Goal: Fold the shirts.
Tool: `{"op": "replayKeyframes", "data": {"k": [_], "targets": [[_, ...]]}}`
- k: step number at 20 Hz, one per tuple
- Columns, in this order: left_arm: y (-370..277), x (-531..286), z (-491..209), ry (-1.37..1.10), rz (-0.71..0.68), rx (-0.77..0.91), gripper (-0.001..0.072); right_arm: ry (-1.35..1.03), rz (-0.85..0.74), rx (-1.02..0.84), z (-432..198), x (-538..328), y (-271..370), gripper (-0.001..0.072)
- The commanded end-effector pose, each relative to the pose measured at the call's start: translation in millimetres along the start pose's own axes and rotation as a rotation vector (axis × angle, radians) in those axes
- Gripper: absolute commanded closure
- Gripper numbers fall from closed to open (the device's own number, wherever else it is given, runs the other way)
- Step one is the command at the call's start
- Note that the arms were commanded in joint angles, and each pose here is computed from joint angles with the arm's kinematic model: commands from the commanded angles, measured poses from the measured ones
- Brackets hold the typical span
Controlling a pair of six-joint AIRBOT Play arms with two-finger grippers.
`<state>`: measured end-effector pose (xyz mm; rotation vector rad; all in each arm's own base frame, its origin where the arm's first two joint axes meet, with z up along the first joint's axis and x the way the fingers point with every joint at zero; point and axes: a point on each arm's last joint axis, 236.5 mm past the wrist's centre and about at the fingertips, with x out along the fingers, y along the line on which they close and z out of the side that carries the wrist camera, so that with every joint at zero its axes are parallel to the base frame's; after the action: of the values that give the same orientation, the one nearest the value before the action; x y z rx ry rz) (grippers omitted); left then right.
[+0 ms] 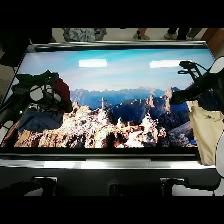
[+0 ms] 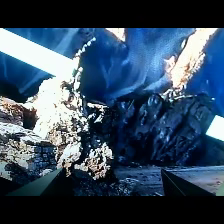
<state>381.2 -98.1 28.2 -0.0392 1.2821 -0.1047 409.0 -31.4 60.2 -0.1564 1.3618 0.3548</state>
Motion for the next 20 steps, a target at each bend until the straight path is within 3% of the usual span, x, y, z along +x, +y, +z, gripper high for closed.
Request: {"op": "replayKeyframes", "data": {"k": [1,16,20], "targets": [[0,0,0,-0.001,0.0,0.001,0.011,0.0,0.0,0.0,0,0,0,0.0023],[0,0,0,-0.001,0.0,0.001,0.011,0.0,0.0,0.0,0,0,0,0.0023],[0,0,3,-0.012,-0.002,-0.003,0.011,-0.128,-0.07,-0.003,30,-2,-16,0.0024]]}}
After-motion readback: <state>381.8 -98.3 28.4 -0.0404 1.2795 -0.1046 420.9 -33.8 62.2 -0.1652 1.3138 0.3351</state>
